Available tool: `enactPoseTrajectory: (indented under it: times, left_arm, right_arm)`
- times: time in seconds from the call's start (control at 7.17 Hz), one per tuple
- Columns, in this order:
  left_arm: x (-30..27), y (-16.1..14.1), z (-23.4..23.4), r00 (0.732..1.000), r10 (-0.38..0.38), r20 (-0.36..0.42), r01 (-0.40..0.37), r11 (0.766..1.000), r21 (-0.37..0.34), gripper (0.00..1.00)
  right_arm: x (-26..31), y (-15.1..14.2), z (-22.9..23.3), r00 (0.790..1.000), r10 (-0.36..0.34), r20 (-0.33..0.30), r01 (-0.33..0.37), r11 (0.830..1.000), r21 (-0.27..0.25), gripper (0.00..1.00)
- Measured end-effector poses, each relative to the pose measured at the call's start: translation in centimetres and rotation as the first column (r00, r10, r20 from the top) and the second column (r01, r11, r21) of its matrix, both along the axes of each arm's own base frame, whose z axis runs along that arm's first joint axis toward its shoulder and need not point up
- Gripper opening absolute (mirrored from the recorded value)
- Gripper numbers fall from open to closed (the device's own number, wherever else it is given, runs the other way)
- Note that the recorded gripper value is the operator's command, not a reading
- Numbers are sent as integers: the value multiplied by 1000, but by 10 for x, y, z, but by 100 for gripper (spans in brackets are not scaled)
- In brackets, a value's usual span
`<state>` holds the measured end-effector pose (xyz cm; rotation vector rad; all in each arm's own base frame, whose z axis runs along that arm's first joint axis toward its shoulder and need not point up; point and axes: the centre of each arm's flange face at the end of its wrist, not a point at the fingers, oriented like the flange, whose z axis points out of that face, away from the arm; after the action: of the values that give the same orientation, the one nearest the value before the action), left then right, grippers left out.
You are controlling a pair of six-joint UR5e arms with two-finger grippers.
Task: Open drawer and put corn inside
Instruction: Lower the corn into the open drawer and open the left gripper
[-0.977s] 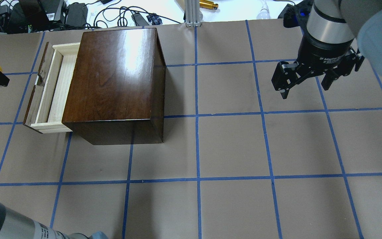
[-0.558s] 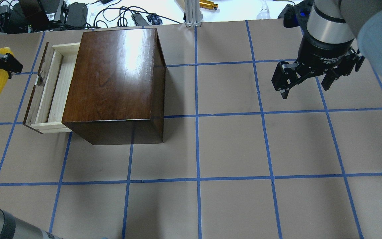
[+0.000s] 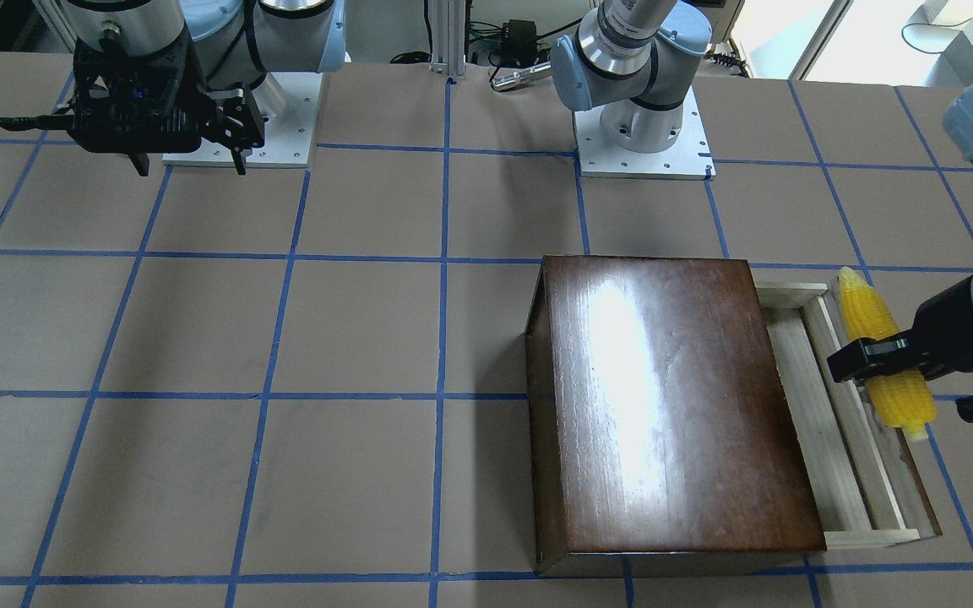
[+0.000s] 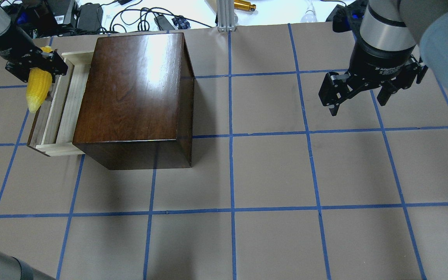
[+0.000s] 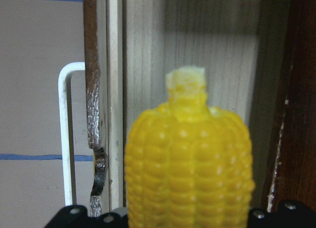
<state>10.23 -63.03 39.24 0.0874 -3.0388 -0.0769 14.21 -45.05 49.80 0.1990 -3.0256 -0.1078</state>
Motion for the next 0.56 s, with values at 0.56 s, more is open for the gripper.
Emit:
enactPoseTrajectory:
  times: [0.56]
  left_arm:
    - [0,1,1,1000,2,4,-2,1000,5,100]
  right_arm:
    - [0,0,0,1000,1,-1,-1,1000,1,100]
